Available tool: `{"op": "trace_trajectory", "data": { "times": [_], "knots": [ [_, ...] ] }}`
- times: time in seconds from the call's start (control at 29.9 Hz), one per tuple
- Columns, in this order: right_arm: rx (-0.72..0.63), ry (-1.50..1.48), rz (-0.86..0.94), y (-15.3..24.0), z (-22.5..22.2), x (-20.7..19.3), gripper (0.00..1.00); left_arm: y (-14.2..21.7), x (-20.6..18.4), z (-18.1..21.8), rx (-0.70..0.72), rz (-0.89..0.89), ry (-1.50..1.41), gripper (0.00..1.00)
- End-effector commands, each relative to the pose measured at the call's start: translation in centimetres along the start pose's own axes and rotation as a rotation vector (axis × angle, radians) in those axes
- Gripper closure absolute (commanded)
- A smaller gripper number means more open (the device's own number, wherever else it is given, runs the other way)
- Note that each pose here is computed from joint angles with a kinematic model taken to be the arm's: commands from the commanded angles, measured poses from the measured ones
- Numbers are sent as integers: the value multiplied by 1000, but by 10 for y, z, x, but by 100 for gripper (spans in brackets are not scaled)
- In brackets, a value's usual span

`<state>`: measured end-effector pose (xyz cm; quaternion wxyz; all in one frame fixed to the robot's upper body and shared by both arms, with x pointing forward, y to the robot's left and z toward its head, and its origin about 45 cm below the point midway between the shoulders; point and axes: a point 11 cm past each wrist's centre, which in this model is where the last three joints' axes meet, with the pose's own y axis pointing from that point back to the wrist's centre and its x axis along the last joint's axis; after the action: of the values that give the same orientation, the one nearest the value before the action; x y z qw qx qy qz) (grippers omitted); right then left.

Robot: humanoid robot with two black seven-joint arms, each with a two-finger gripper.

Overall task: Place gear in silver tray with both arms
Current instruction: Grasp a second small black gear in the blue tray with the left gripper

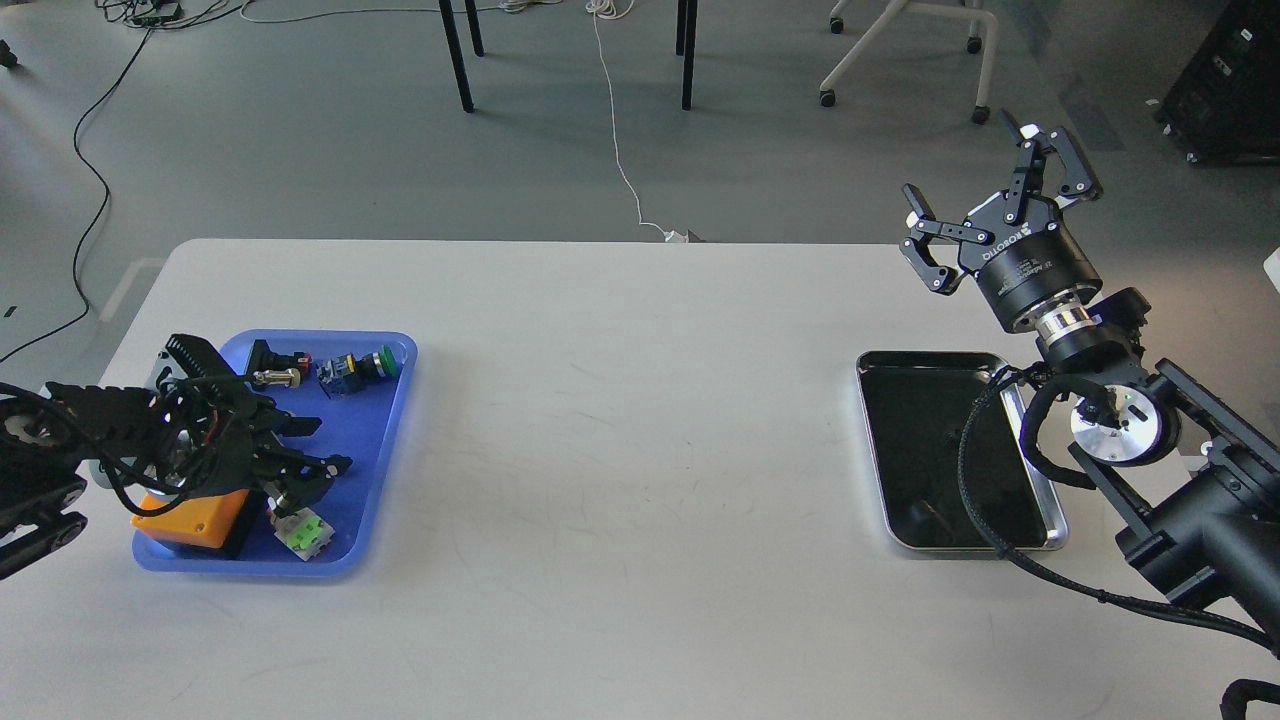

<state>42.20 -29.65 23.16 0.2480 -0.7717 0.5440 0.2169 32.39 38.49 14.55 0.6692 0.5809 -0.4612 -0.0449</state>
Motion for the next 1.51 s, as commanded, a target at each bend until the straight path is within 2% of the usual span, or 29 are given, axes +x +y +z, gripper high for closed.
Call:
{"op": "trace_trajectory", "data": {
  "times": [0.0, 0.03, 0.17, 1.47],
  "knots": [
    [0, 0, -1, 0, 0, -1, 1, 0, -2, 1, -1, -5, -5, 56],
    [0, 0, -1, 0, 0, -1, 1, -1, -2, 1, -3, -8, -6, 59],
    [0, 1, -1, 0, -1, 0, 1, -1, -4, 1, -2, -17, -10, 61],
    [-7, 5, -1, 1, 0, 0, 1, -13, -4, 14, -40, -24, -5, 59]
  ]
}}
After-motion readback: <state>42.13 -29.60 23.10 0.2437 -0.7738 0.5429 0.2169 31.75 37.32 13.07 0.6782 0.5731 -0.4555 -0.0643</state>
